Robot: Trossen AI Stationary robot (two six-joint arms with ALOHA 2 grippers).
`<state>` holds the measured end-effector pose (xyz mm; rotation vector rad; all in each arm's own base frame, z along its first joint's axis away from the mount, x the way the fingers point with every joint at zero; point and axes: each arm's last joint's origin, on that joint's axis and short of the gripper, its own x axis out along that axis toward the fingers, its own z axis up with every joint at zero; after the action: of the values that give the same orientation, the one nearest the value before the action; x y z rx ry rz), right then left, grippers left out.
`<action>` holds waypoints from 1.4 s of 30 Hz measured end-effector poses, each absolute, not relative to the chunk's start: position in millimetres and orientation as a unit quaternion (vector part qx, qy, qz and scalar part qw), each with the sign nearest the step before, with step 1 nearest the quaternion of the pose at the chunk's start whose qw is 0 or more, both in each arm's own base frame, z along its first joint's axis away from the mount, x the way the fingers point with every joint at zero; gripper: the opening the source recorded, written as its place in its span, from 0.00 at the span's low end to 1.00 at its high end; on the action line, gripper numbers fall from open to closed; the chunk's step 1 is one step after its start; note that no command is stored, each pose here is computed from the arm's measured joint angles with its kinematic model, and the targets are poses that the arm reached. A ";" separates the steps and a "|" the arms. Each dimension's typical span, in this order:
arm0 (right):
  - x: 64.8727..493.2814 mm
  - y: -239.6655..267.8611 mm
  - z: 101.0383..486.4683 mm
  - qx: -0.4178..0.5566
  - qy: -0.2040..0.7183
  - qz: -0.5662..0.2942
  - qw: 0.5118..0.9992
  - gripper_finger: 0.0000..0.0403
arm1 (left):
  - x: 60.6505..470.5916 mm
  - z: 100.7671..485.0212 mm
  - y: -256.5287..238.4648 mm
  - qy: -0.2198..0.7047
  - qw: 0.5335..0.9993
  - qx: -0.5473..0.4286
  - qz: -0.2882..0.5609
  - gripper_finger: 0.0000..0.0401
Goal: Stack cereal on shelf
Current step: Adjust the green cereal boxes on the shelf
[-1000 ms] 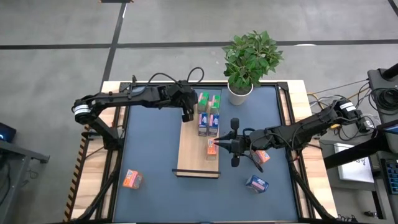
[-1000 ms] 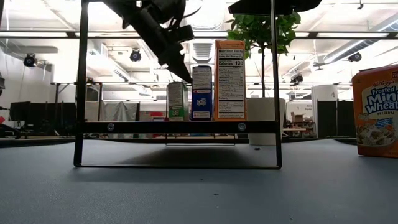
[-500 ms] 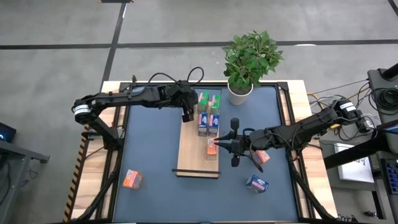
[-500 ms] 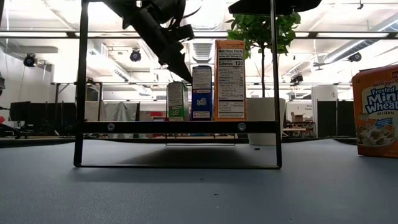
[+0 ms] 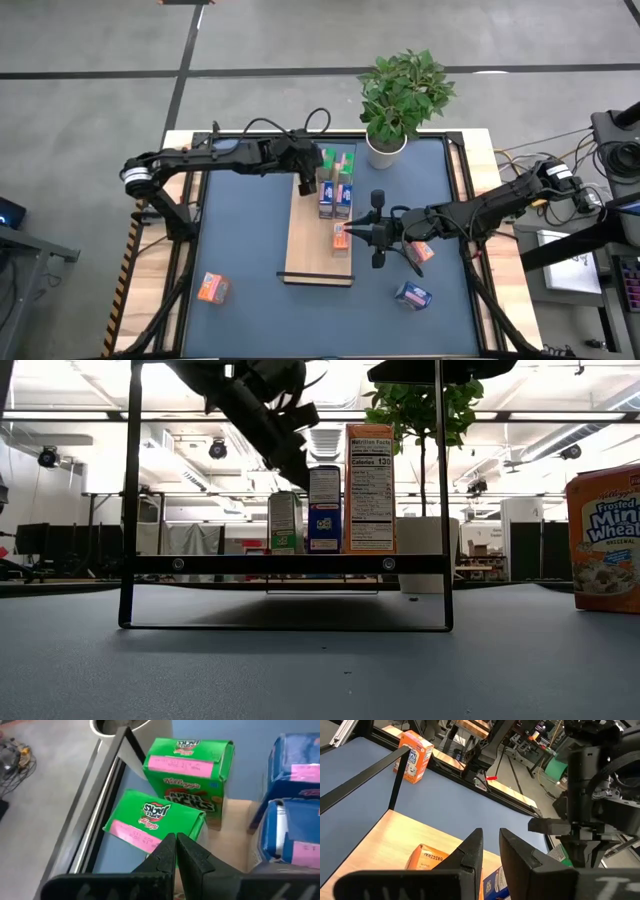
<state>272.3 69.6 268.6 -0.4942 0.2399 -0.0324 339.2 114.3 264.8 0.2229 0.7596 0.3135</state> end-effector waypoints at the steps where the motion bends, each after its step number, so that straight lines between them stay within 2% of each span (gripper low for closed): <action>1: 272.3 69.7 268.5 -0.244 0.119 -0.016 0.962 0.13 | 338.7 264.4 114.5 0.372 0.908 0.110 0.158 0.00; 21: 272.3 69.6 268.5 -0.244 0.119 -0.016 0.962 0.13 | 331.9 279.2 111.8 0.394 0.897 0.119 0.163 0.00; 42: 272.3 69.7 268.5 -0.245 0.119 -0.016 0.962 0.13 | 329.8 268.1 112.5 0.404 0.893 0.111 0.165 0.00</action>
<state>272.3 69.7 268.5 -0.4960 0.2404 -0.0321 329.8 112.5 268.1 0.2301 0.8386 0.3427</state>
